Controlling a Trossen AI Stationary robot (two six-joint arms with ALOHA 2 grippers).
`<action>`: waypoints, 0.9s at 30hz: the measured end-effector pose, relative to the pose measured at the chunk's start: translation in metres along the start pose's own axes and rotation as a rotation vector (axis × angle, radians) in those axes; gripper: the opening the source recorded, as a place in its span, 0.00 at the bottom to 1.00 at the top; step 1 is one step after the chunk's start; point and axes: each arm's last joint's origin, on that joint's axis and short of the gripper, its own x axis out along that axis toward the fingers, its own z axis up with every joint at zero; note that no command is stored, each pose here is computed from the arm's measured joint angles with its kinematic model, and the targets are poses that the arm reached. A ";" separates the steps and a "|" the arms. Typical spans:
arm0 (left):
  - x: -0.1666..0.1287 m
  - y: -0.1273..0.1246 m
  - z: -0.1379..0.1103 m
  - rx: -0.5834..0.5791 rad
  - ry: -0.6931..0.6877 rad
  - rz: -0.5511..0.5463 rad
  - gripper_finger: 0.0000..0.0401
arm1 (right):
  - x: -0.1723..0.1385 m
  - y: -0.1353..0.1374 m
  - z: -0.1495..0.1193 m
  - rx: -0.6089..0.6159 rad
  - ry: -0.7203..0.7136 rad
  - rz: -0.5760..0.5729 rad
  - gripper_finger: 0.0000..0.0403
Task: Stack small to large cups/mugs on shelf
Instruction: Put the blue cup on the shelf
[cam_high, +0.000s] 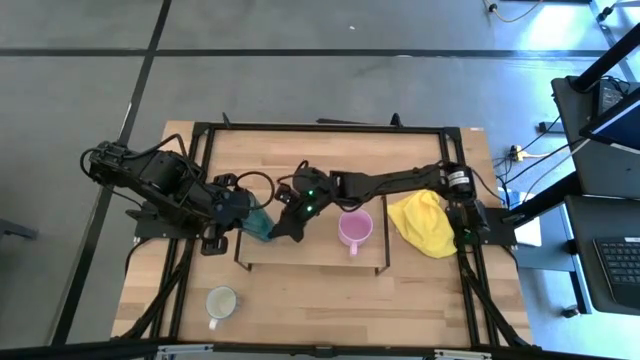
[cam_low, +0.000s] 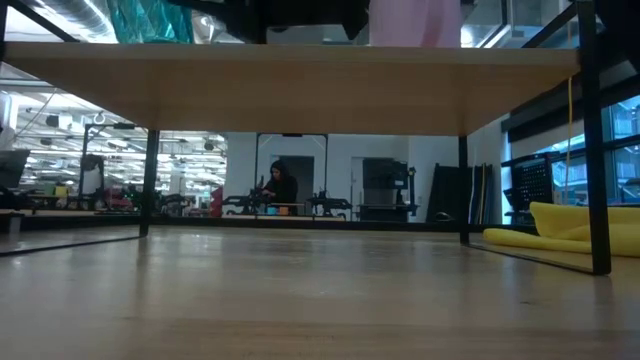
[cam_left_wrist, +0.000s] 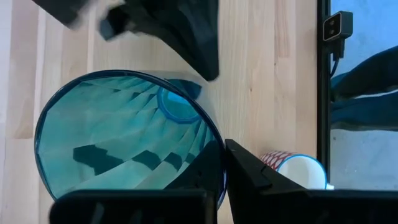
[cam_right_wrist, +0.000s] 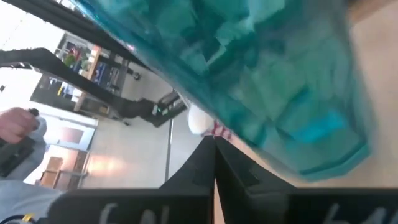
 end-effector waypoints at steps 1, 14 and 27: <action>0.000 0.000 0.000 0.000 0.000 0.000 0.03 | 0.003 -0.002 -0.002 0.009 0.012 0.002 0.02; 0.000 -0.001 0.000 -0.002 0.002 -0.016 0.03 | 0.006 -0.007 -0.001 -0.009 0.004 0.006 0.02; 0.000 -0.002 0.004 -0.006 -0.030 -0.040 0.04 | 0.001 -0.018 0.000 -0.020 0.021 -0.064 0.02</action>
